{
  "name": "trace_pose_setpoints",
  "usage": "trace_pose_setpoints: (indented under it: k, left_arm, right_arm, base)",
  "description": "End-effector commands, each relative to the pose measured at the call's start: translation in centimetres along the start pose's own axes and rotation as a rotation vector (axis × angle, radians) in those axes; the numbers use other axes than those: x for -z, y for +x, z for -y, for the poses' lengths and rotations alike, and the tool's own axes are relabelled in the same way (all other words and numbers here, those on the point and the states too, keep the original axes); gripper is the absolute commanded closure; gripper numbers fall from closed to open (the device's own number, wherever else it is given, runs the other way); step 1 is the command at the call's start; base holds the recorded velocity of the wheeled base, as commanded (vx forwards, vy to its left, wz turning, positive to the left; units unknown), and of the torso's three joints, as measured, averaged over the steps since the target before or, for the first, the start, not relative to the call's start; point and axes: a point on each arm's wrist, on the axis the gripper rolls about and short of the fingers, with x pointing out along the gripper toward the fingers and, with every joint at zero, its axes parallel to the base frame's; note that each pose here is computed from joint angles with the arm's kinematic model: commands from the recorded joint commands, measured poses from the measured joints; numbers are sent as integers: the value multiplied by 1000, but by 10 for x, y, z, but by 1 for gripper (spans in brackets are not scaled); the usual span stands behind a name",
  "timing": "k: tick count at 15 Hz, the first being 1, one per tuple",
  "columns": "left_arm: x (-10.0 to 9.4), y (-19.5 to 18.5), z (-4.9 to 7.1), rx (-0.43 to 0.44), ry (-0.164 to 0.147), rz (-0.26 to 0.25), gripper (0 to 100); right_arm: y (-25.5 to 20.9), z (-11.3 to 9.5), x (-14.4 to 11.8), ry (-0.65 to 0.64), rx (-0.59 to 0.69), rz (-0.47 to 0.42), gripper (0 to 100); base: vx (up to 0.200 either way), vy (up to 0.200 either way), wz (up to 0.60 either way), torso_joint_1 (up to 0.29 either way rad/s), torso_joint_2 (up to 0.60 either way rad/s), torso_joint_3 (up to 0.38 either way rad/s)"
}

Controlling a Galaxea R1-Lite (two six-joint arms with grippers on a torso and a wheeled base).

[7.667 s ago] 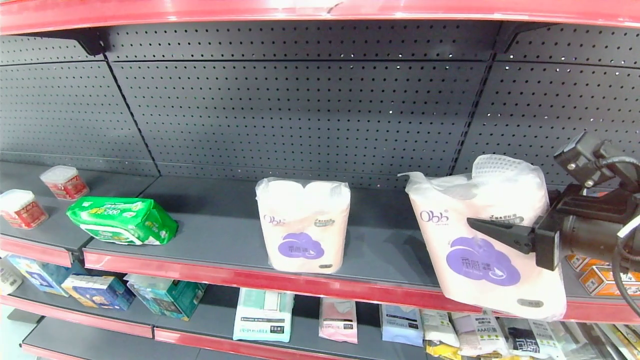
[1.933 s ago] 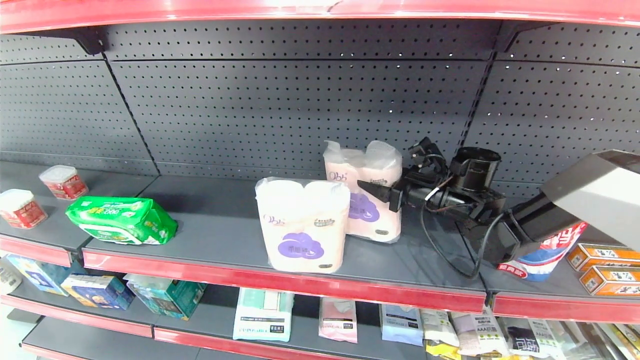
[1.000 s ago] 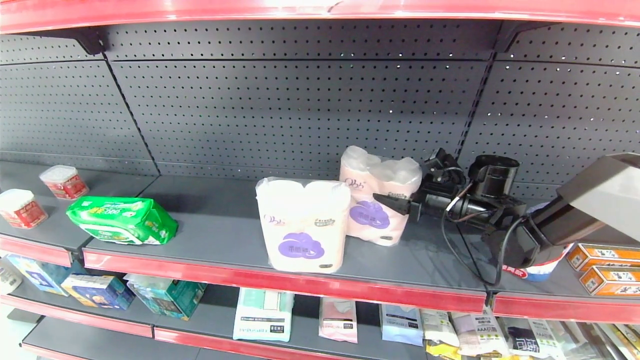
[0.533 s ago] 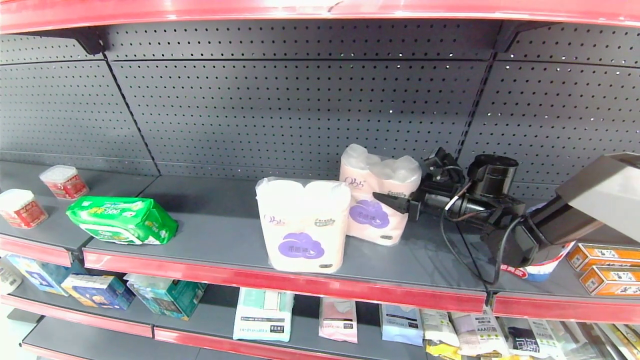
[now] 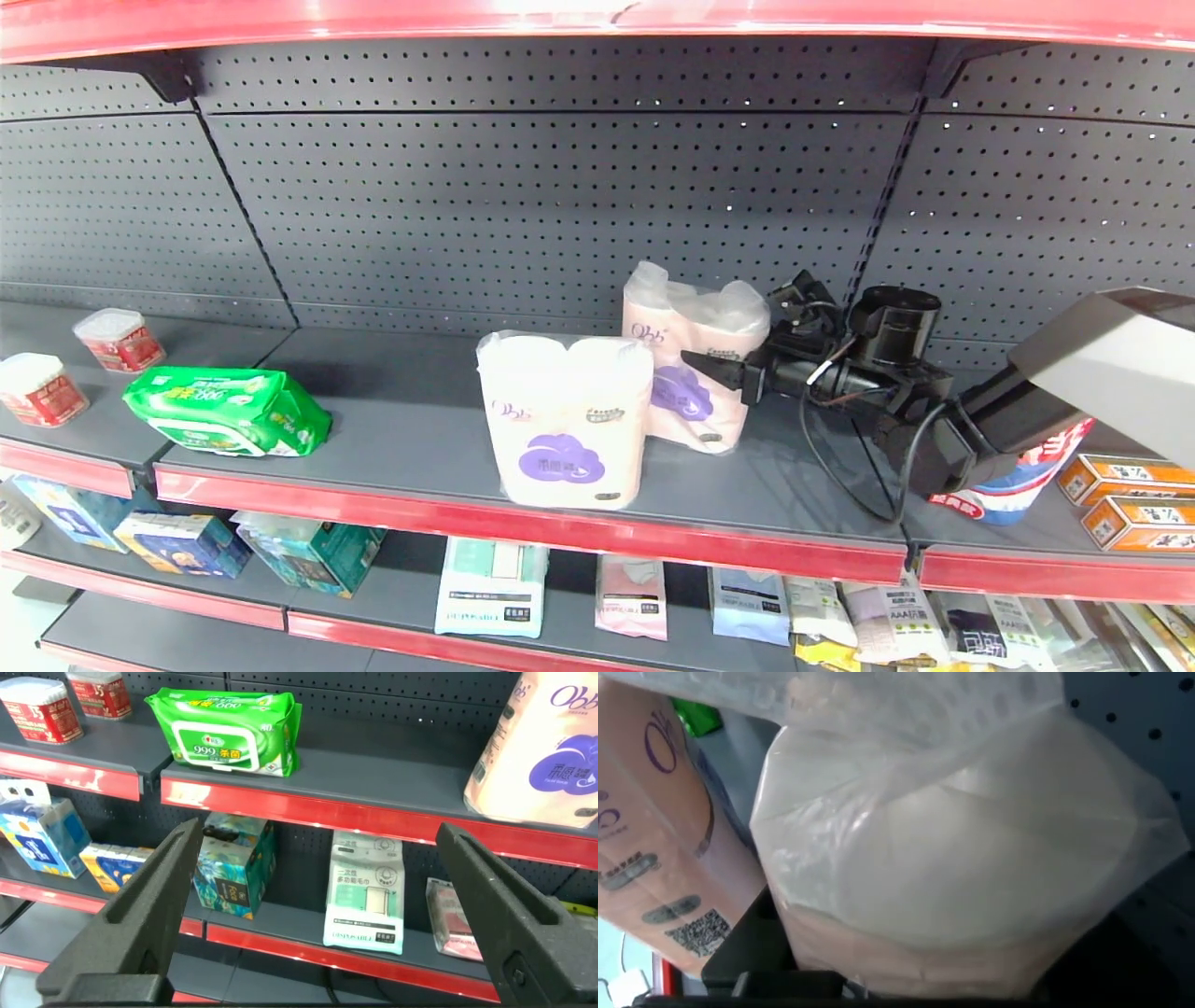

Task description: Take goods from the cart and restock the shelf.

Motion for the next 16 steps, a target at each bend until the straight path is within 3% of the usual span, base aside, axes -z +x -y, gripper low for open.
trace_pose_setpoints:
  k: [1,9,16]
  left_arm:
    - [0,0,0,-1,0,1,0]
    - [0,0,0,-1,0,1,0]
    - [0,0,0,-1,0,1,0]
  right_arm:
    - [6,-2,7,7,-14,-10,100]
    - [33,3,10,71,-46,25,100]
    - [49,-5,6,81,-154,57,100]
  base:
    - [0,0,0,0,0,0]
    - [0,0,0,0,0,0]
    - [0,0,0,0,0,0]
